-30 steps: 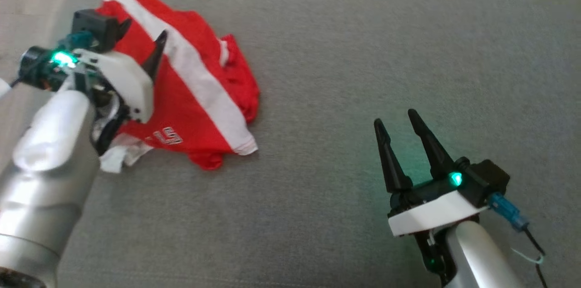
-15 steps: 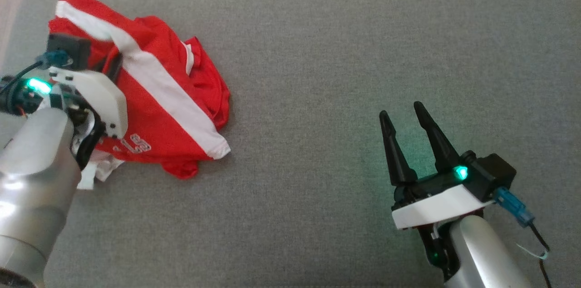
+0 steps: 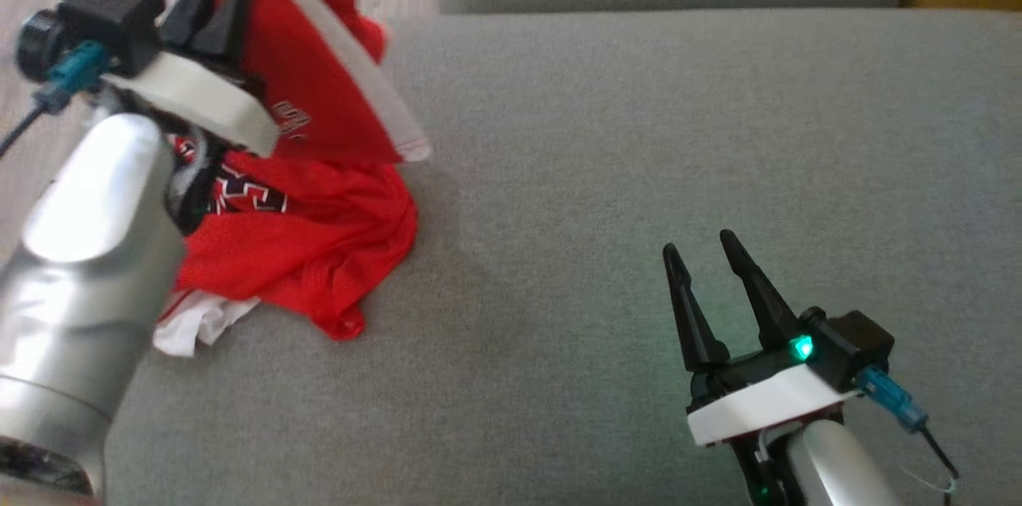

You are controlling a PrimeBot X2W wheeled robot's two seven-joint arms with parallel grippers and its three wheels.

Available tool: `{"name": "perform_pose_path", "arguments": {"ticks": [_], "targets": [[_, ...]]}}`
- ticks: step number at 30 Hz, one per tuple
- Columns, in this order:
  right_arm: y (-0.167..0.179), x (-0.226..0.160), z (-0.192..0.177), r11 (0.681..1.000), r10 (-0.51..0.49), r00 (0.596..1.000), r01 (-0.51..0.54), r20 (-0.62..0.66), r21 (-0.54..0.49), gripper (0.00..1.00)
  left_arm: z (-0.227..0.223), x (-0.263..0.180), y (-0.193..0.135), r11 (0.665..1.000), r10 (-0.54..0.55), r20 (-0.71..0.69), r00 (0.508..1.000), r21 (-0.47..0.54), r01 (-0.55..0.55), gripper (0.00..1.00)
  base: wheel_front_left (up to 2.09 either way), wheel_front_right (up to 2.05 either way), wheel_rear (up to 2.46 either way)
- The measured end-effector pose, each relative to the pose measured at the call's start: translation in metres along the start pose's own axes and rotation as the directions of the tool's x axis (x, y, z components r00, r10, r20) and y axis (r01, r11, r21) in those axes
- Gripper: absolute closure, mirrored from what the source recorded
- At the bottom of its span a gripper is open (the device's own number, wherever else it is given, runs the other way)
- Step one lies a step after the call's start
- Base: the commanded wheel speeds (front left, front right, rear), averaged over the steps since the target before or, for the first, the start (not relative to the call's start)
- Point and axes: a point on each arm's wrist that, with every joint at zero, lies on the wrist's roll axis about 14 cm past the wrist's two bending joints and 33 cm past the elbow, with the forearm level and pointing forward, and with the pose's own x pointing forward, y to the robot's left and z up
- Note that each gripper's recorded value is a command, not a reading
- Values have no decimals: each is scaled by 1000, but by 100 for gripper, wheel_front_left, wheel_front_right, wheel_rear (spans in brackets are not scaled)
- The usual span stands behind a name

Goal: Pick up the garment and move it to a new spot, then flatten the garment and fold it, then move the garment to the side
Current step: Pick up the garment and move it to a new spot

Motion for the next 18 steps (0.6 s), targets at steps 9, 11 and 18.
{"name": "perform_pose_path", "arguments": {"ticks": [9,11,18], "targets": [[-10,-19,13,999,-52,998,52,38,1,0,49,12,-104,964,-259,143,955,-27,265,100,0,0,0],[-15,-23,14,997,-72,996,72,43,8,0,53,16,-130,944,-319,153,935,-35,327,100,0,0,0],[-40,-32,23,987,-159,985,157,69,30,0,49,32,-210,861,-482,170,860,-91,501,100,0,0,0]]}}
